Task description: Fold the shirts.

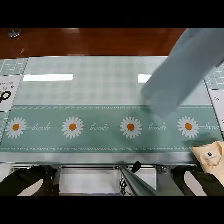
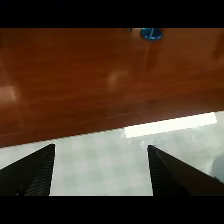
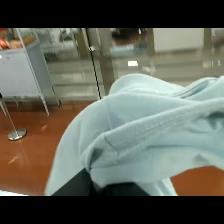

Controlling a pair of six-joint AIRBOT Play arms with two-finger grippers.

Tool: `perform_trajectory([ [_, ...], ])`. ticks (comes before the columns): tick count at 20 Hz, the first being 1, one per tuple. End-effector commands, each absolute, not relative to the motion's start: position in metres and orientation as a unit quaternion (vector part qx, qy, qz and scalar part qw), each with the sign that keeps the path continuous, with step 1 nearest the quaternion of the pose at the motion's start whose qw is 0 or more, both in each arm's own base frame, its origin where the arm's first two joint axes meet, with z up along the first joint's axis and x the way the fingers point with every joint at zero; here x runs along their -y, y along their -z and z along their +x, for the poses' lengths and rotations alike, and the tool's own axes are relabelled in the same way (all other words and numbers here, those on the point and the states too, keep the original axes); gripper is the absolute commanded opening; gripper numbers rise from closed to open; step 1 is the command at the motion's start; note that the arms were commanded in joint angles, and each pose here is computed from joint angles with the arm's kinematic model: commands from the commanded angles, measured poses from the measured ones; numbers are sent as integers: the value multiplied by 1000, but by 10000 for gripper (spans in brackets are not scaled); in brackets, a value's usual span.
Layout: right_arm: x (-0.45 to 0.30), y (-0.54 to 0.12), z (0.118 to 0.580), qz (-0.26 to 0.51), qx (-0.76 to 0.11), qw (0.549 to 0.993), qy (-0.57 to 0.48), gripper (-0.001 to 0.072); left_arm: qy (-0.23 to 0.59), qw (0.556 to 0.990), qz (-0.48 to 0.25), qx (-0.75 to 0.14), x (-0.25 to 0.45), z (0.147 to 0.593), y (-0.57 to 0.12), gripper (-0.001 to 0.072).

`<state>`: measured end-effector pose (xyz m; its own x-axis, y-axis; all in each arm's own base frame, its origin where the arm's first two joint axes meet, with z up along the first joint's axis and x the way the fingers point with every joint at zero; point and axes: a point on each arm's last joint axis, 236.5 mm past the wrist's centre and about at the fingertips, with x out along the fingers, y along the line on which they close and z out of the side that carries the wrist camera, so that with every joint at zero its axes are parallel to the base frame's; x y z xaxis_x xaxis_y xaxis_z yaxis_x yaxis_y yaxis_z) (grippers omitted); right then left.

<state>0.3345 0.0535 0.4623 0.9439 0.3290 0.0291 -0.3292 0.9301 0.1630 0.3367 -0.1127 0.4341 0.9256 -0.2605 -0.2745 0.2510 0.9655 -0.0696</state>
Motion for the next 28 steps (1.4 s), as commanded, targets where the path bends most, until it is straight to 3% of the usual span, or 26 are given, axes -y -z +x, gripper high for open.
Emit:
perform_trajectory([
  [1,-80,-465,275,55,-12,978,-200,29,133,978,-32,-160,94,282,-441,707],
  [5,-78,-385,282,34,-177,963,-203,29,117,959,-16,-259,83,259,-397,707],
  [9,-94,-358,303,39,-225,945,-235,29,114,954,-13,-276,82,258,-389,707],
  [14,-208,-265,300,13,-387,842,-376,29,114,954,-13,-276,82,258,-389,707],
  [21,-396,-89,275,-57,-498,743,-443,33,92,958,11,-270,69,262,-390,707],
  [22,-417,-67,268,-54,-508,732,-451,113,90,958,11,-272,69,263,-389,707],
  [24,-429,-32,256,-61,-541,706,-452,567,89,957,12,-276,70,266,-387,707],
  [26,-404,-17,252,-105,-570,682,-445,603,88,953,16,-290,73,273,-378,707],
  [28,-346,-23,290,-166,-564,710,-388,586,85,941,28,-326,78,283,-352,707],
])
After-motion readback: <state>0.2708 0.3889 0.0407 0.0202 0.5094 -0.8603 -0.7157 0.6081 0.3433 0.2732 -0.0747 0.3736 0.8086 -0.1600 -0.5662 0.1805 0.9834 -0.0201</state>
